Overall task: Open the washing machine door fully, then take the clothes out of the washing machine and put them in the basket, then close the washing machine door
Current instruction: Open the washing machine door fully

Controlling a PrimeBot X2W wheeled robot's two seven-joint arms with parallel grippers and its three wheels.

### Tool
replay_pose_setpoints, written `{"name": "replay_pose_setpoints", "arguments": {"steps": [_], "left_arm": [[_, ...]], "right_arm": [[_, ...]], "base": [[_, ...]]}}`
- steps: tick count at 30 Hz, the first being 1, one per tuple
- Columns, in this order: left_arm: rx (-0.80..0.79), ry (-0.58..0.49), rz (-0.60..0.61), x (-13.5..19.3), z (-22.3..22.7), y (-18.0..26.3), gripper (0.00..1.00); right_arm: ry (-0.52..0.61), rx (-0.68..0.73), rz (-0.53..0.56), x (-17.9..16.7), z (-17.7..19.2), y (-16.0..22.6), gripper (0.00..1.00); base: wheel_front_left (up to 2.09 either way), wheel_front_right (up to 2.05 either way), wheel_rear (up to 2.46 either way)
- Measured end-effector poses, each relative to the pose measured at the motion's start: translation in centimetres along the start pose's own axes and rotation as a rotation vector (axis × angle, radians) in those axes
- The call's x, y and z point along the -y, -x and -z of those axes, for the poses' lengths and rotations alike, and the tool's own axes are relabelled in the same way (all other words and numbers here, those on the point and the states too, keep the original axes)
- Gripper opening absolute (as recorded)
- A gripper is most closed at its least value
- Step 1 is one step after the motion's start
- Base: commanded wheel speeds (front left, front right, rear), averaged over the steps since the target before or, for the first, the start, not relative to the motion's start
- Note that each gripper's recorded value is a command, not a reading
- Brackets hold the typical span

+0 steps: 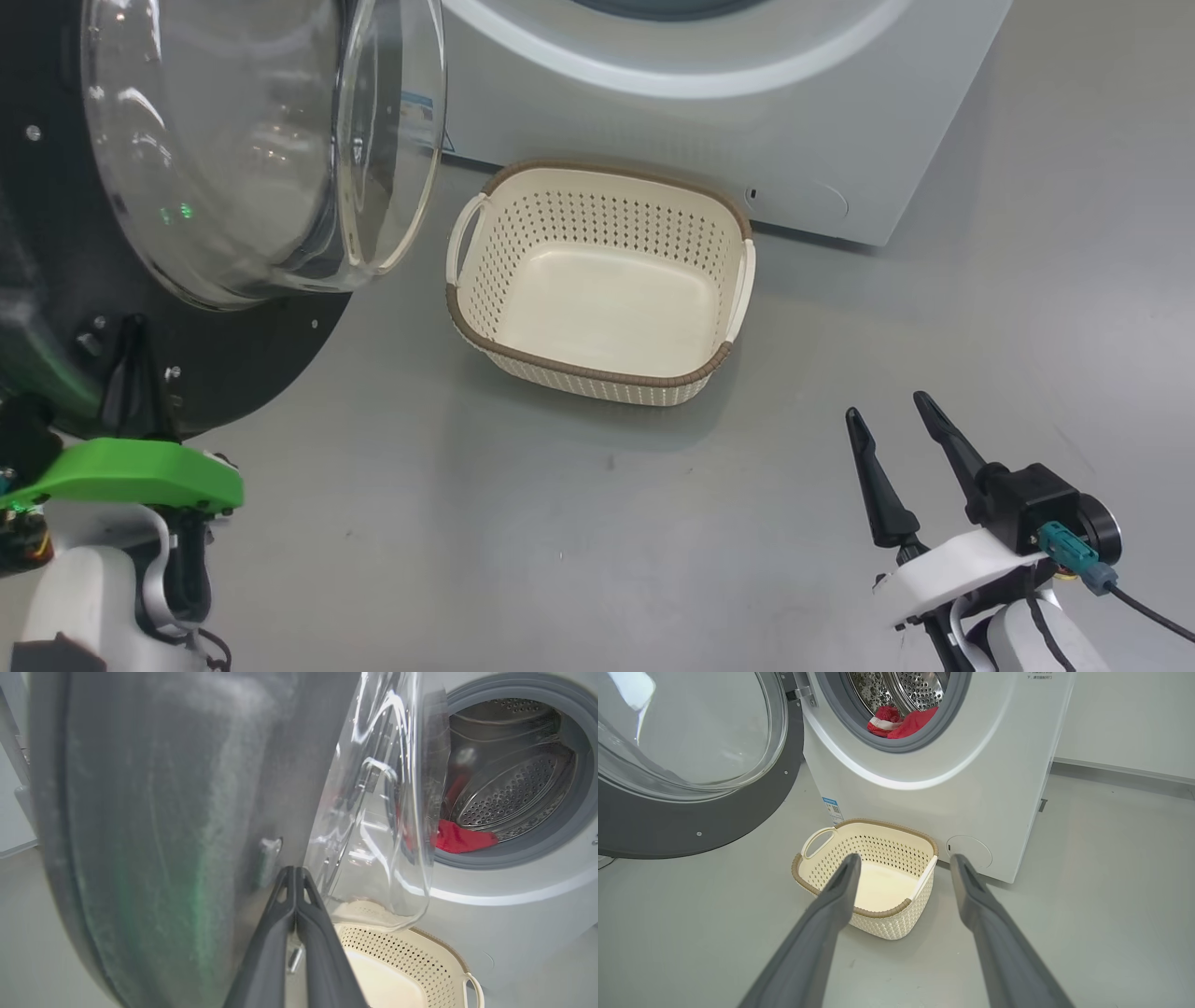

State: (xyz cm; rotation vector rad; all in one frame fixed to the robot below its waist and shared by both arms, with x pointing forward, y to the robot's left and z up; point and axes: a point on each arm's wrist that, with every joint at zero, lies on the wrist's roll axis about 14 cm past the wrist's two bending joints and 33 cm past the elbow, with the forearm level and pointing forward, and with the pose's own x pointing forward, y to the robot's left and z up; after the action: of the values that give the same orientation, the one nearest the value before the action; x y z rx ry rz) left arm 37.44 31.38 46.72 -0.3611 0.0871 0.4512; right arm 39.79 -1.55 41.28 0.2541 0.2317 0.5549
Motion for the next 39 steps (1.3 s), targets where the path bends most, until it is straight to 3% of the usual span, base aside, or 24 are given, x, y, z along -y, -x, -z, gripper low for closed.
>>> {"name": "replay_pose_setpoints", "arguments": {"steps": [12,30,39], "left_arm": [[0.028,0.031,-0.108,-3.1,-0.8,-2.8,0.00],[0.027,-0.045,-0.260,-9.2,-1.9,-5.8,0.00],[0.023,-0.066,-0.289,-10.6,-1.9,-7.1,0.00]], "right_arm": [[0.001,-0.058,-0.011,1.3,2.0,-1.7,1.00],[0.005,-0.119,-0.050,2.0,4.3,-3.9,1.00],[0.000,-0.142,-0.043,2.7,5.3,-4.2,1.00]], "base": [[0.00,0.00,0.00],[0.00,0.00,0.00],[0.00,0.00,0.00]]}}
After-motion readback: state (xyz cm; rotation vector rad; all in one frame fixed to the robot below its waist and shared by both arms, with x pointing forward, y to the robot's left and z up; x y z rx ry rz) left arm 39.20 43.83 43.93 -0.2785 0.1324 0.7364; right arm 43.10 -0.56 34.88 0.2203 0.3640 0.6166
